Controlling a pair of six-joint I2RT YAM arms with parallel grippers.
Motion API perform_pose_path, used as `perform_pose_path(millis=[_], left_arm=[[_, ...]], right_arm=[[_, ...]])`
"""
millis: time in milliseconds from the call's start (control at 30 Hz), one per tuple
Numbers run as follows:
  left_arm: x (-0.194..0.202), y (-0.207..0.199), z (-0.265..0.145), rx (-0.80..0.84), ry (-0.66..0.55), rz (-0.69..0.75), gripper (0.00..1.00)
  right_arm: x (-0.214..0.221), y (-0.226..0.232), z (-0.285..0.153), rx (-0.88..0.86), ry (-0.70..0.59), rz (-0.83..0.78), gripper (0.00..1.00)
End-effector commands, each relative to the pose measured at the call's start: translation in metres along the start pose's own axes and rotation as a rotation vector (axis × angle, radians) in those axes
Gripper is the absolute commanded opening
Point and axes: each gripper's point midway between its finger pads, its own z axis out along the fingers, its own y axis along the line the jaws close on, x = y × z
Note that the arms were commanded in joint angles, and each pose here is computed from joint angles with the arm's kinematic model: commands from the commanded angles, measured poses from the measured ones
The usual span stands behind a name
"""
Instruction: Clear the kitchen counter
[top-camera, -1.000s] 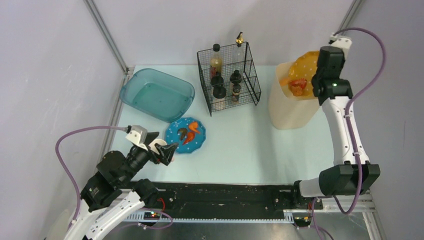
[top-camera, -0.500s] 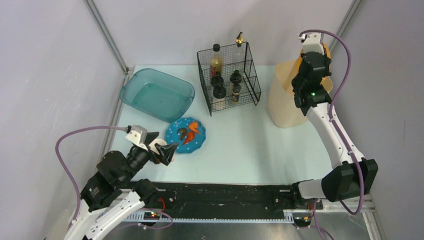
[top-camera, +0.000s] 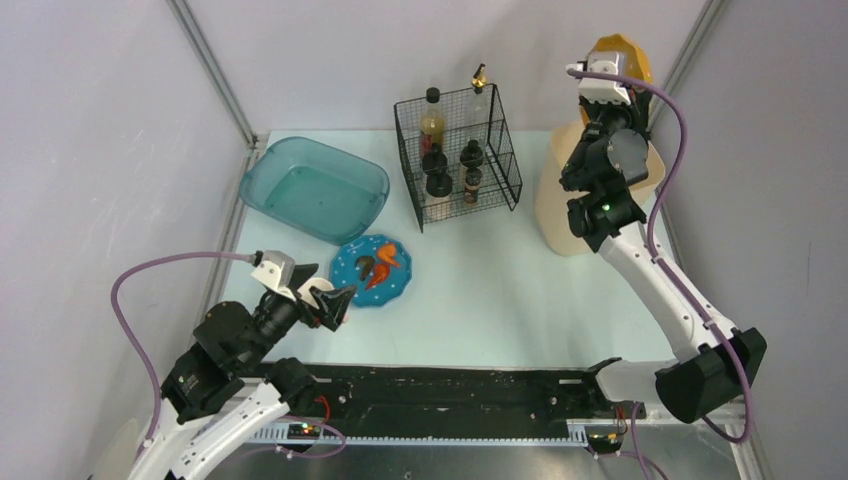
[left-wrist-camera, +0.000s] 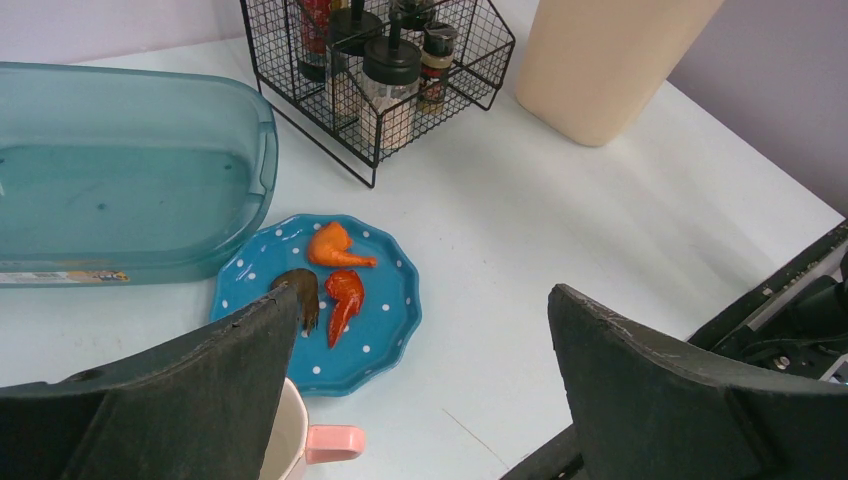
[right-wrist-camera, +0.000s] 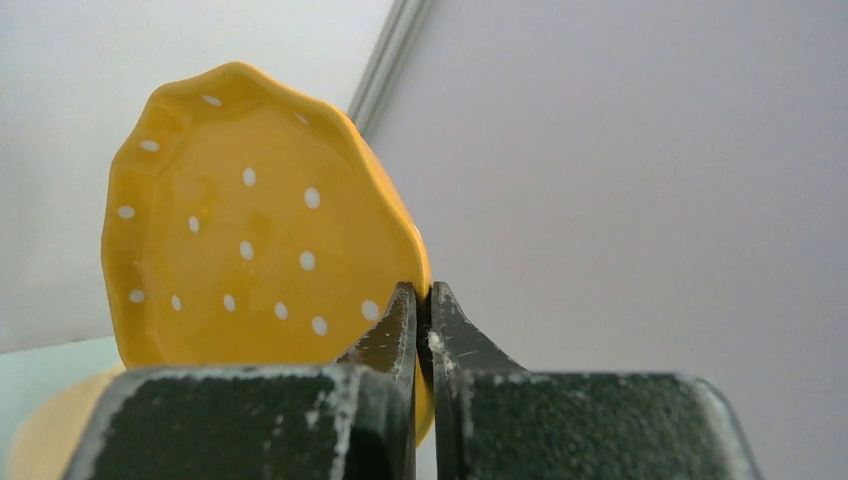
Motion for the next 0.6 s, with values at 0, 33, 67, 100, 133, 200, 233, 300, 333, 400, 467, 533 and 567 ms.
perform_pose_path(millis=[0,33,67,100,133,200,233,300,333,400,467,533,567], left_arm=[[-0.001,0.001,0.006,-0.012,-0.001,0.006,0.98],[-0.001,0.001,0.006,-0.013,0.001,0.006,0.98],[-0.001,0.002,0.006,-0.014,0.0,0.007,0.98],[-0.001,0.002,0.007,-0.015,0.003,0.008,0.98],[0.0,0.002,0.007,-0.015,0.005,0.009,0.98],[0.0,0.002,0.008,-0.02,0.008,0.009,0.98],[0.0,0.003,0.008,-0.025,0.008,0.009,0.98],[0.0,0.005,0.008,-0.033,0.005,0.006,0.98],[0.0,0.005,0.007,-0.037,0.003,0.001,0.98],[-0.001,0.006,0.007,-0.042,-0.003,-0.005,0.98],[-0.001,0.007,0.007,-0.049,-0.001,-0.012,0.98],[-0.002,0.007,0.008,-0.052,0.002,-0.021,0.98],[-0.004,0.006,0.008,-0.05,-0.002,-0.031,0.98]], right_arm=[[-0.063,-0.068,-0.024,0.086,-0.166,0.343,0.0],[-0.066,-0.064,-0.03,0.049,-0.164,0.361,0.0],[-0.068,-0.06,-0.033,0.027,-0.163,0.405,0.0],[-0.071,-0.054,-0.04,-0.015,-0.159,0.416,0.0],[-0.073,-0.05,-0.043,-0.039,-0.156,0.462,0.0],[-0.075,-0.032,-0.055,-0.129,-0.138,0.49,0.0],[-0.079,-0.029,-0.063,-0.166,-0.14,0.516,0.0],[-0.082,-0.014,-0.076,-0.246,-0.124,0.558,0.0],[-0.081,-0.006,-0.082,-0.28,-0.107,0.574,0.0],[-0.083,0.01,-0.098,-0.369,-0.085,0.608,0.0],[-0.083,0.023,-0.112,-0.447,-0.052,0.643,0.0],[-0.085,0.033,-0.124,-0.517,-0.016,0.697,0.0],[-0.085,0.039,-0.131,-0.549,0.012,0.749,0.0]])
